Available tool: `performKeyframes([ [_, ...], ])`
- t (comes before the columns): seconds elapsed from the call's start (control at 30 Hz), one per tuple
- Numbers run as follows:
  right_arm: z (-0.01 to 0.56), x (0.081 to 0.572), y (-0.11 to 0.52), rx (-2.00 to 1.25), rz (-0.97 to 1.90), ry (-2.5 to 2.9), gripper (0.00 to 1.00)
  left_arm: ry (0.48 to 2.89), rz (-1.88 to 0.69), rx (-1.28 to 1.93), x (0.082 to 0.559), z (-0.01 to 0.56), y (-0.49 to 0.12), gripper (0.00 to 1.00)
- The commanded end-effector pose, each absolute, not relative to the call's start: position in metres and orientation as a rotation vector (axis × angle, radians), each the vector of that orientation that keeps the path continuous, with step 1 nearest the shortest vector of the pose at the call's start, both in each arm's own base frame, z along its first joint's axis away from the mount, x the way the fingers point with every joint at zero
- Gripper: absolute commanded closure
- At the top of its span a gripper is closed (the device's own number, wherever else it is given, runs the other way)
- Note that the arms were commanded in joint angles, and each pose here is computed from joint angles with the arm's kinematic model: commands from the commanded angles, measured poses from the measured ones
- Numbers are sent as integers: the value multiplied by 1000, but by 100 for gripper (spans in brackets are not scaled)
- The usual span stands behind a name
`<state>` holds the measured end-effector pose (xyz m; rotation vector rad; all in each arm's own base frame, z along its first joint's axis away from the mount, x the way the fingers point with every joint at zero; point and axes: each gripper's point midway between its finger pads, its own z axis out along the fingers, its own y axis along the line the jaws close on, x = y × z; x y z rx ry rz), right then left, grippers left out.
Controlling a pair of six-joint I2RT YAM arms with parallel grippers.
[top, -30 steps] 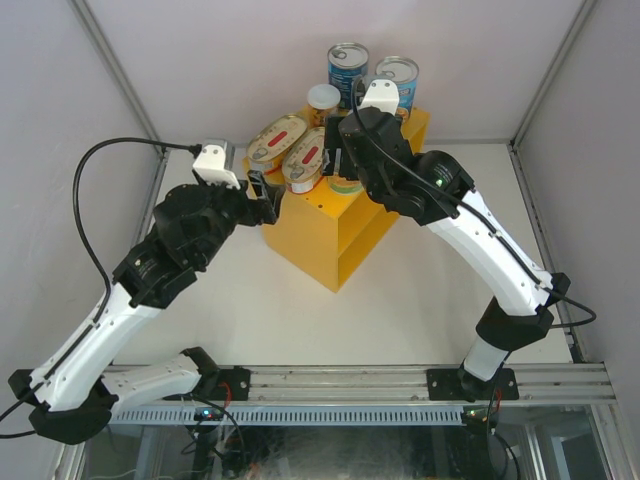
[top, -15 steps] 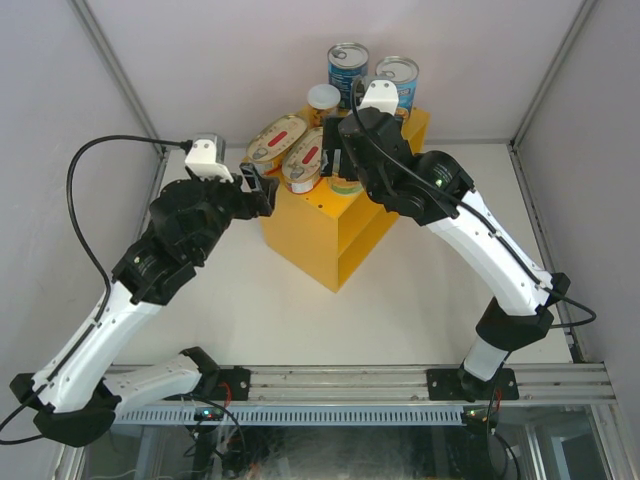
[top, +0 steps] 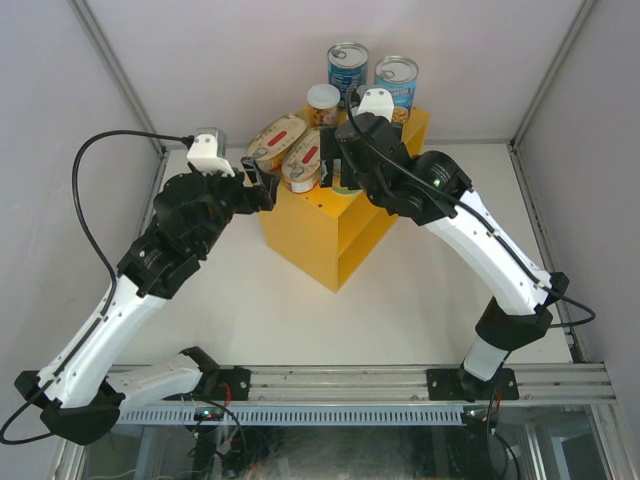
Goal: Place and organize the canned foods onto the counter
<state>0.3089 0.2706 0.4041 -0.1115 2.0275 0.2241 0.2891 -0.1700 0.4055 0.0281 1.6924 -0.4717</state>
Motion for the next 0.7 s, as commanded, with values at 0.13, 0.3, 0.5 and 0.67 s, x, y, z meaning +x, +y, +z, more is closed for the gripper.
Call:
performKeyframes([
  [0.13,413,307,264,-130,223,2007,14,1642,-517,-2,290,417,-171,21],
  [0.3,423,305,266,-138,245,1979,14,1638,-512,-7,288,418,-168,21],
  [0.5,431,301,268,-148,261,1957,12,1634,-508,-14,285,419,-164,20],
  [0.67,441,296,271,-164,270,1922,12,1632,-505,-16,284,420,-162,20],
])
